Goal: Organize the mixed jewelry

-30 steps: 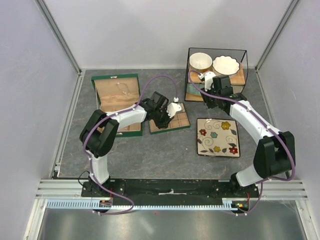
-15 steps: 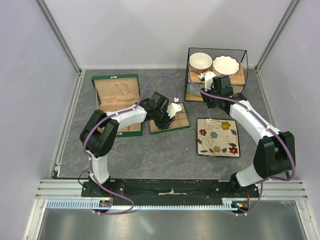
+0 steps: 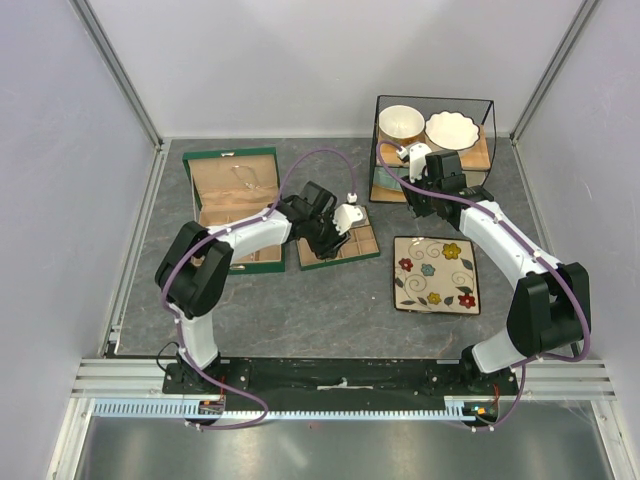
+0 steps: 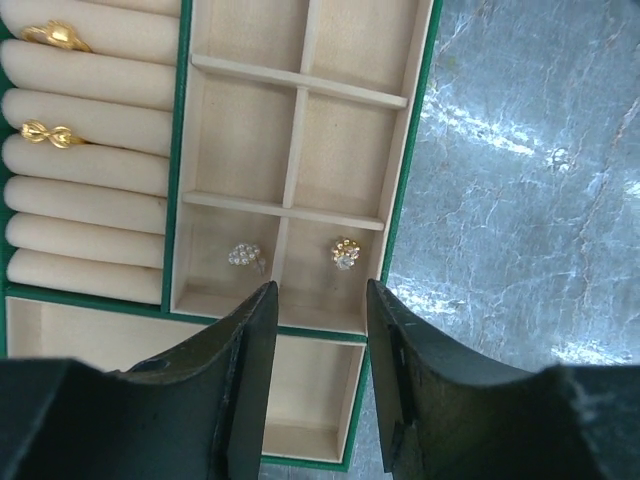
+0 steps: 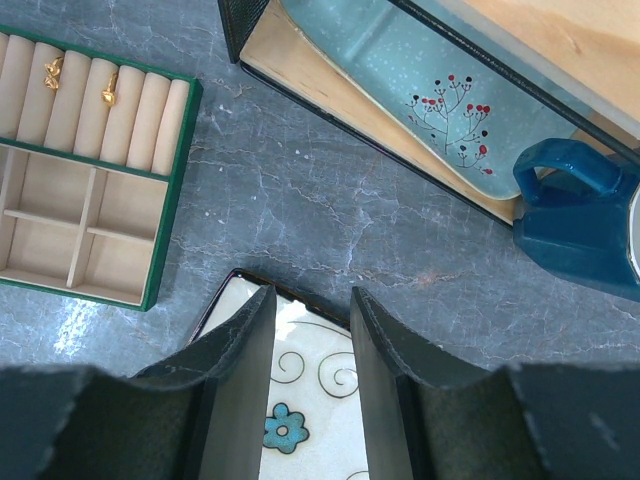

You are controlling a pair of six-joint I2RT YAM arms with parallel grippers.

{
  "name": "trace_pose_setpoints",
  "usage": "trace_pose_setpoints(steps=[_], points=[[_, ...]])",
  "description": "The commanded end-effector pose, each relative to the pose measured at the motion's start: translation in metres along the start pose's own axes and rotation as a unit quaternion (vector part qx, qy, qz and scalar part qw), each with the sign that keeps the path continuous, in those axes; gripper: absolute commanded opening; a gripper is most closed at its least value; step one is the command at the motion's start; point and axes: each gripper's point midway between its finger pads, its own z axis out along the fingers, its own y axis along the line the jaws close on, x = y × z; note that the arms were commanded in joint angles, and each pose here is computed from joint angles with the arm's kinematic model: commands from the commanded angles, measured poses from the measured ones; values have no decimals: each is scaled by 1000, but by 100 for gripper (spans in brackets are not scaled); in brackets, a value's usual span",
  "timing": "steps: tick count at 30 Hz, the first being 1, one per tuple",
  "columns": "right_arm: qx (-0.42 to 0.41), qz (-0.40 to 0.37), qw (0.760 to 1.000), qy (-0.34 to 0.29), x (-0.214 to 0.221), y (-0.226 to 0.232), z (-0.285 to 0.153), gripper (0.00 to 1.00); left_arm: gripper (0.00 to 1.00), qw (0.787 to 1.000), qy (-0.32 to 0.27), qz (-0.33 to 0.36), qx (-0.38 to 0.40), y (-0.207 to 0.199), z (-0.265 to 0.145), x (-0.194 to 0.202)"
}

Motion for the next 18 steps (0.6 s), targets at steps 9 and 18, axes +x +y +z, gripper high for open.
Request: trace_pose_setpoints(steps=[9, 18], points=[[-17, 3, 1000, -23, -8, 6, -6, 44, 48, 994, -96, 49, -35, -4, -83, -68], [-78, -2, 997, -21, -6, 31, -6, 49, 53, 984, -128, -4, -121, 24, -137, -48]])
